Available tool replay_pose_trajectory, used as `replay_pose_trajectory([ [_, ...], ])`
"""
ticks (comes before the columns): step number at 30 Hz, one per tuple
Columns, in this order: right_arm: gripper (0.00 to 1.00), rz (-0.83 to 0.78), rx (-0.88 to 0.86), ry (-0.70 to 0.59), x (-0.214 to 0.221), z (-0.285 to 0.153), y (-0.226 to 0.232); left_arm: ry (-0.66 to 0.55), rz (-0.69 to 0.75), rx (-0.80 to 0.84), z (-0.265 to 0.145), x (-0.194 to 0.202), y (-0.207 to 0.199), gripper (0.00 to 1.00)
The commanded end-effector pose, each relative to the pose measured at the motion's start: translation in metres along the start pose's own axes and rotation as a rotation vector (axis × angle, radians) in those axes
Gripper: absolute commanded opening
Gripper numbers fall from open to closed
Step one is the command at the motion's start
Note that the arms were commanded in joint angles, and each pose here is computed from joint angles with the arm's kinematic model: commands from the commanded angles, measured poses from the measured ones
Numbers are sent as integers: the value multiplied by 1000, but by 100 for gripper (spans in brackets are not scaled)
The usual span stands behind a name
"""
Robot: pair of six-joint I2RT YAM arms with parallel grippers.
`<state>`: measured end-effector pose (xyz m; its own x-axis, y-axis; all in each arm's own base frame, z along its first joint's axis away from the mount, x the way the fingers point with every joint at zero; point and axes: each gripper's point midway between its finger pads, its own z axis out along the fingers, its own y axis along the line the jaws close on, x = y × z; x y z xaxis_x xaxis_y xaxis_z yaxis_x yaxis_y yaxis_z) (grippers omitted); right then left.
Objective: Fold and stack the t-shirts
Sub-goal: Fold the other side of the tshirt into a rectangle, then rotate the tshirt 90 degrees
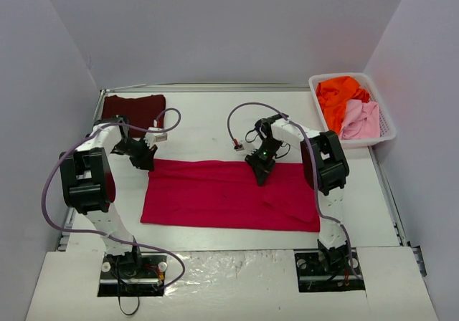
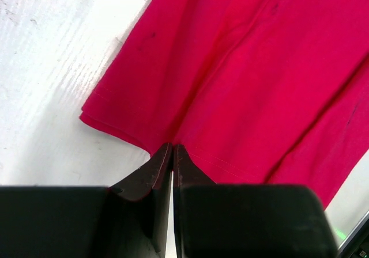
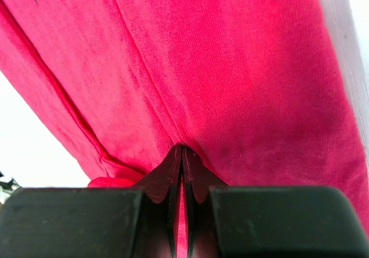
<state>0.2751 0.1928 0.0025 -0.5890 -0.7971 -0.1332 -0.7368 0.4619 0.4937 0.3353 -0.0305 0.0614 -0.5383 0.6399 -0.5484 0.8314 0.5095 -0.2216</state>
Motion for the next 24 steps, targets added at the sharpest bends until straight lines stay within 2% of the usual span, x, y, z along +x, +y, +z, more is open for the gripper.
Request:
replay_pose_trajectory([
  [1,0,-51,279,158,29,36,-73,-28,4,-5,-8,-5,-6,2],
  [13,0,-46,570,-23,-28,-7,-117,-61,-11,-53,-18,-13,-10,2],
  [18,0,-55,616,-76,-48,-29,-125,-65,-21,-76,-20,-14,-9,2],
  [24,0,-67,612,-98,-57,-35,-126,-68,-30,-88,-23,-15,-10,2],
])
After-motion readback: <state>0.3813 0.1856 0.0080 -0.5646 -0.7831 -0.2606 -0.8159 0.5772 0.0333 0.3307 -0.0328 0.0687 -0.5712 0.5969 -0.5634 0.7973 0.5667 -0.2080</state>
